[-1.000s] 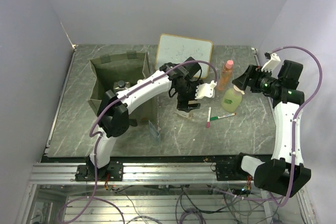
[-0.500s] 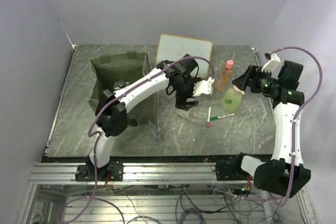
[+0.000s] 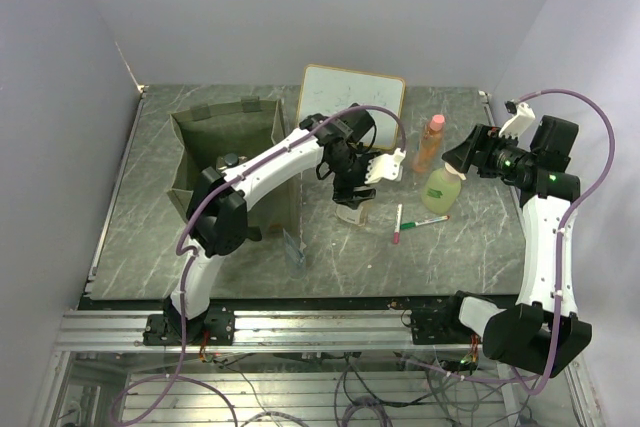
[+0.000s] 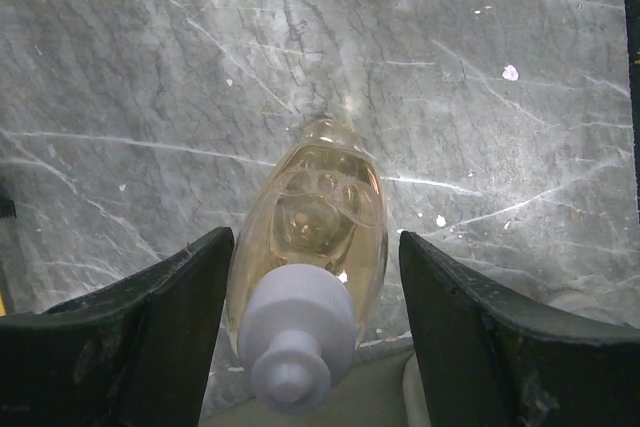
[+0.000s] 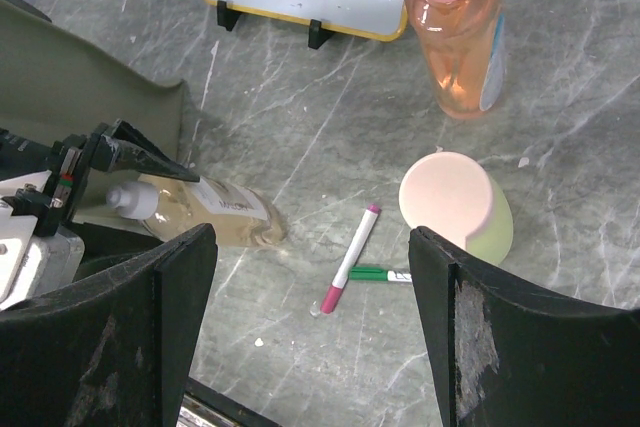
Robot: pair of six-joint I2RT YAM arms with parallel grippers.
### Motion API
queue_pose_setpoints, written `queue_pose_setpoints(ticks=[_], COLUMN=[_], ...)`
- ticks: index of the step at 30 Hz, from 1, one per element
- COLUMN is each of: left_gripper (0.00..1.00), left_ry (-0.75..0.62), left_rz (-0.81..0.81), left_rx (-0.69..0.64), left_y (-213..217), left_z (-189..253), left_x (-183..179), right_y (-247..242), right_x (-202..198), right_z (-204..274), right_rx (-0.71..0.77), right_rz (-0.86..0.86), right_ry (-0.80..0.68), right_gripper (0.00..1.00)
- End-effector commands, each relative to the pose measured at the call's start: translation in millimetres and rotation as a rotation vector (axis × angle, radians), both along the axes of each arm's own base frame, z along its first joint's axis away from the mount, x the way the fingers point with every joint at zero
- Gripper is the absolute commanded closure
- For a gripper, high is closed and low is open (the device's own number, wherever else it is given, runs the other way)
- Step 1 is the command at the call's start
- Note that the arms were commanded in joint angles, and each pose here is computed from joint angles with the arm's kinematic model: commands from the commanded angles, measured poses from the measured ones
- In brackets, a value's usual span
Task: Place the personal care products into the canvas bag
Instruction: Pick up the care product from the center of the board.
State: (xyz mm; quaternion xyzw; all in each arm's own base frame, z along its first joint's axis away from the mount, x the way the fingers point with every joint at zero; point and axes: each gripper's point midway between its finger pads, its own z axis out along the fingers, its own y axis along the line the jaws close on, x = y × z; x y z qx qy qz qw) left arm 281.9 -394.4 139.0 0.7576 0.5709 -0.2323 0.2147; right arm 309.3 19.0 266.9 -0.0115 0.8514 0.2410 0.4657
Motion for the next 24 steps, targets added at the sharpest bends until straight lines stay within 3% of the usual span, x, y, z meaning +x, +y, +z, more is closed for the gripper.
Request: queue_pose_setpoints(ticks=[1, 8, 14, 24], left_gripper=[0.25, 0.56, 0.92, 0.93], left_ry=[0.012, -0.008, -0.050, -0.190], left_rz=[-0.039, -0.051, -0.031, 0.022], left_rx=[-0.051, -0.052, -0.104, -0.218], left_y=[-12, -10, -12, -2], left_z=[8, 15, 50, 136], left_x=[-2, -3, -4, -3], right_y=[-2, -2, -4, -5], right_x=[-2, 0, 3, 10], right_z=[4, 3, 6, 8], right_rx=[0.003, 0.005, -0.002, -0.013], right_rz=[-0.006, -0.006, -0.005, 0.014], right_ry=[-0.022, -0.019, -0.024, -0.015], right_gripper=[0.23, 0.23, 0.23, 0.23])
